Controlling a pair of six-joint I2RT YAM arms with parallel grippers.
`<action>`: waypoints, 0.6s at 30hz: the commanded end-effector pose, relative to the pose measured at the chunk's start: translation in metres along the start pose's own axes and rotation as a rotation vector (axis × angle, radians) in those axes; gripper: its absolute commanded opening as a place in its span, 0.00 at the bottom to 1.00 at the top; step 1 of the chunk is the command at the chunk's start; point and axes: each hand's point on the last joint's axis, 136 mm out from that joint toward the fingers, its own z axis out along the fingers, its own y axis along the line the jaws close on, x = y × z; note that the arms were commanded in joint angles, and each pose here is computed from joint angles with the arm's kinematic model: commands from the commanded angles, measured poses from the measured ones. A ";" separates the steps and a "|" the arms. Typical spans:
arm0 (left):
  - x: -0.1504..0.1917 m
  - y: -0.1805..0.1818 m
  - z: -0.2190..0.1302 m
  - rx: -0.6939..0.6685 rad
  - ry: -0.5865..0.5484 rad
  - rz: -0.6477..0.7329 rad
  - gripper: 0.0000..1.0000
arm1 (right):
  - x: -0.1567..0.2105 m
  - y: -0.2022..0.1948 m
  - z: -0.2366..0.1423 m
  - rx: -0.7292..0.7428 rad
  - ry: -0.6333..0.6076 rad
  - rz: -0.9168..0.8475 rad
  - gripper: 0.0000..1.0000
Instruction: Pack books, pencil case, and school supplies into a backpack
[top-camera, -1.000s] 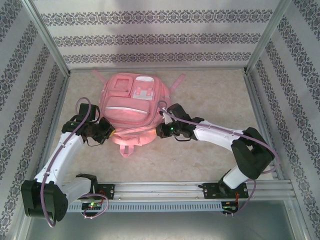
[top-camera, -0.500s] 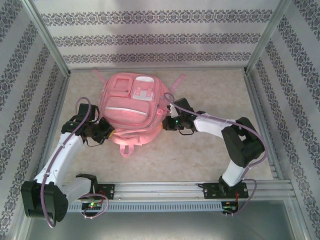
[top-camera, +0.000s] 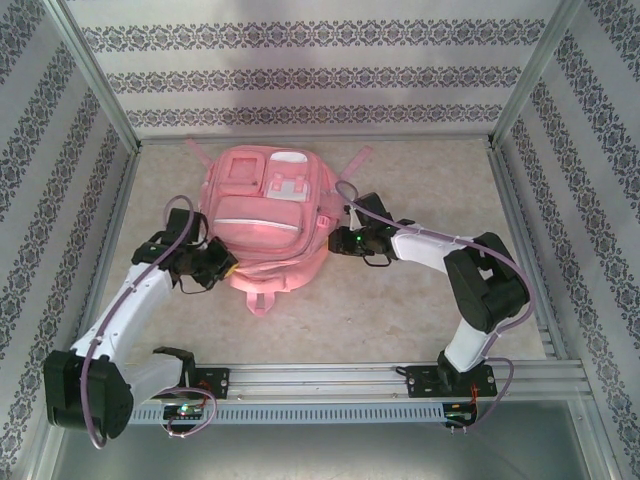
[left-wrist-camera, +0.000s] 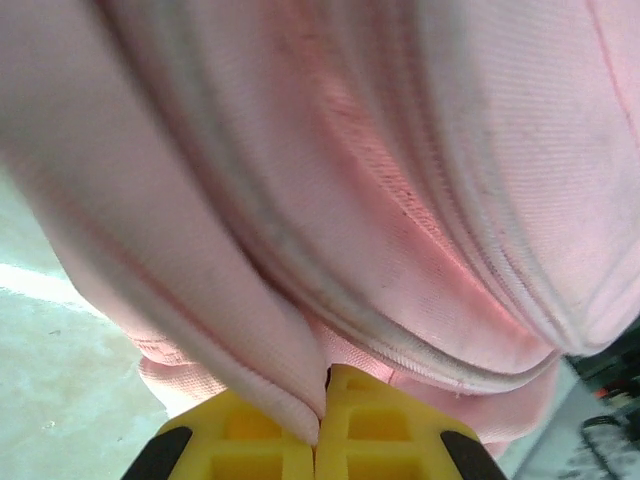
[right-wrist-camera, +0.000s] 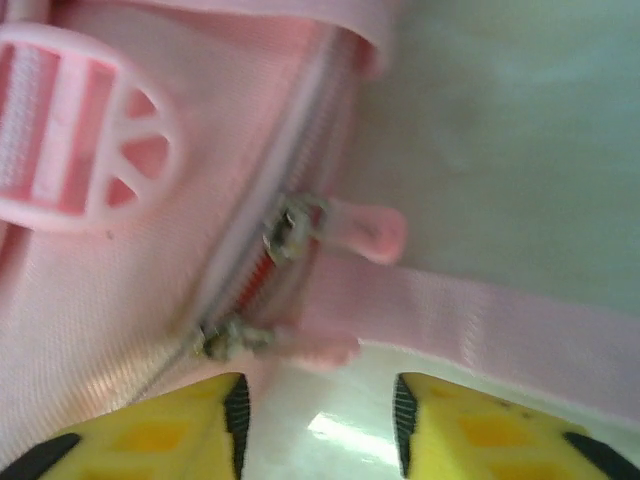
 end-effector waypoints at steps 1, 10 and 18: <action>0.007 -0.033 0.013 0.043 -0.007 0.189 0.00 | -0.014 -0.021 -0.036 0.128 -0.143 0.034 0.51; 0.068 -0.069 0.066 0.039 0.089 0.528 0.00 | -0.011 -0.050 -0.116 0.270 -0.355 0.067 0.58; 0.147 -0.086 0.106 0.010 0.268 0.917 0.00 | -0.012 -0.054 -0.148 0.262 -0.448 0.077 0.56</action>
